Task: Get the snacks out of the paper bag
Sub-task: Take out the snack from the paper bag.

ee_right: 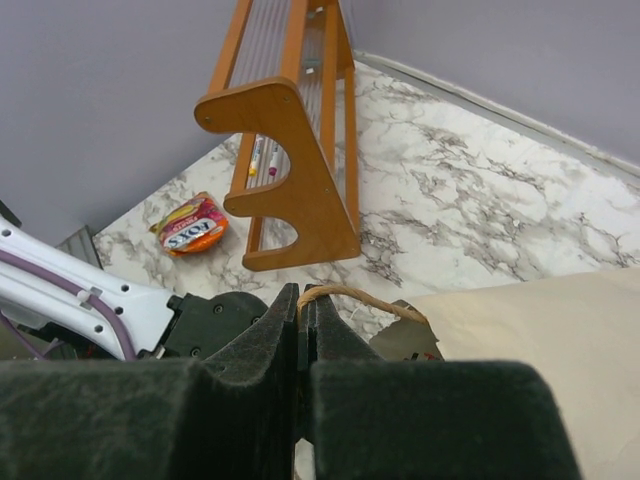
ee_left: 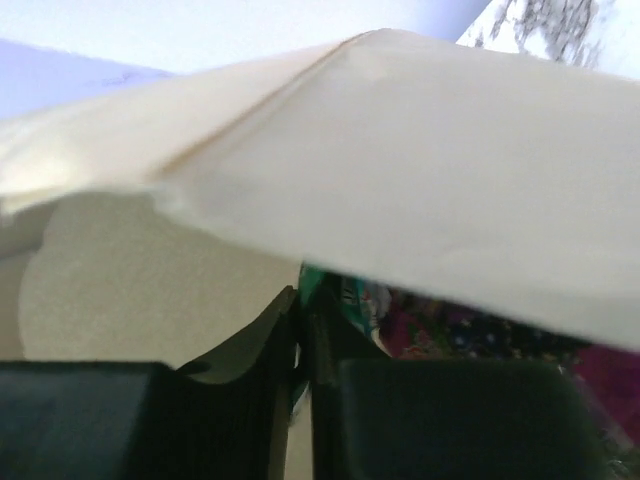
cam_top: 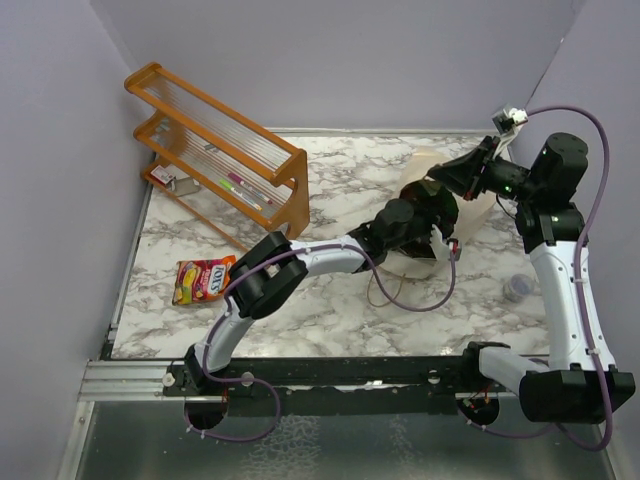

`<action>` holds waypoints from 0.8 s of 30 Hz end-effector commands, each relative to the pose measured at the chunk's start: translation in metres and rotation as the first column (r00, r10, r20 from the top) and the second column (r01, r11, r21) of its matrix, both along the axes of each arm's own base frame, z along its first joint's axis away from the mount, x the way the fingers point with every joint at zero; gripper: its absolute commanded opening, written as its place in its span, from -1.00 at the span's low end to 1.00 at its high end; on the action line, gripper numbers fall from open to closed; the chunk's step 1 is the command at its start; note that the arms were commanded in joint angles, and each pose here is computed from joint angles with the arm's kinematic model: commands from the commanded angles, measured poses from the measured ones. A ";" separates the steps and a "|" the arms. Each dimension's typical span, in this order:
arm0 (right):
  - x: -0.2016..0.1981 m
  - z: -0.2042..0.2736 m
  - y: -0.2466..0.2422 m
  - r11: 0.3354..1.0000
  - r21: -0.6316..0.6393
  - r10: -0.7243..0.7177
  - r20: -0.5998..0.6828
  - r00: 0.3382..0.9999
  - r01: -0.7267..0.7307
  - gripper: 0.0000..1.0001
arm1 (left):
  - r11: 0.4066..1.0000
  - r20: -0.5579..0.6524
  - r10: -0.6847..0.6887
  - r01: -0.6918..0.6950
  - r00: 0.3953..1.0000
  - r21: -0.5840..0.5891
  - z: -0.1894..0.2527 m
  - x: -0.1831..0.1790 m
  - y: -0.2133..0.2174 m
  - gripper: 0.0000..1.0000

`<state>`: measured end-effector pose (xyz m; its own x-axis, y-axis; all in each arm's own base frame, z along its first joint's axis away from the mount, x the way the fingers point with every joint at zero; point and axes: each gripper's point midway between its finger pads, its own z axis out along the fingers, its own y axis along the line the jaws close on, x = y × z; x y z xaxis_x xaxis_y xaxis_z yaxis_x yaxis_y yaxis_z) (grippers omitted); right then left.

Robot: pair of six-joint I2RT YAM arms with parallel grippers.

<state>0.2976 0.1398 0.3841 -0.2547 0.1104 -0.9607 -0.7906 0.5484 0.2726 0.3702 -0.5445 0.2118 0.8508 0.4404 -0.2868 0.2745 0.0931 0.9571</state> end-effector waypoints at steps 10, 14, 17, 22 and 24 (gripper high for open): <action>0.029 0.032 -0.021 0.977 -0.005 -0.211 0.096 0.973 0.212 -0.97 | 0.985 0.017 0.053 -0.049 0.998 -0.164 0.037 -0.027 0.024 -1.00; 0.038 0.029 -0.030 0.960 -0.024 -0.274 0.096 0.957 0.278 -0.97 | 0.976 -0.064 0.037 -0.050 0.997 -0.211 0.054 -0.035 0.030 -1.00; 0.042 0.027 -0.034 0.952 -0.031 -0.301 0.093 0.949 0.304 -0.97 | 0.968 -0.114 0.041 -0.067 0.993 -0.241 0.064 -0.044 0.040 -1.00; 0.047 0.025 -0.036 0.947 -0.039 -0.314 0.091 0.945 0.319 -0.97 | 0.947 -0.213 0.023 -0.090 0.977 -0.309 0.095 -0.063 0.057 -1.00; 0.050 0.023 -0.038 0.944 -0.043 -0.323 0.087 0.942 0.328 -0.97 | 0.943 -0.272 -0.005 -0.086 0.962 -0.322 0.106 -0.073 0.062 -1.00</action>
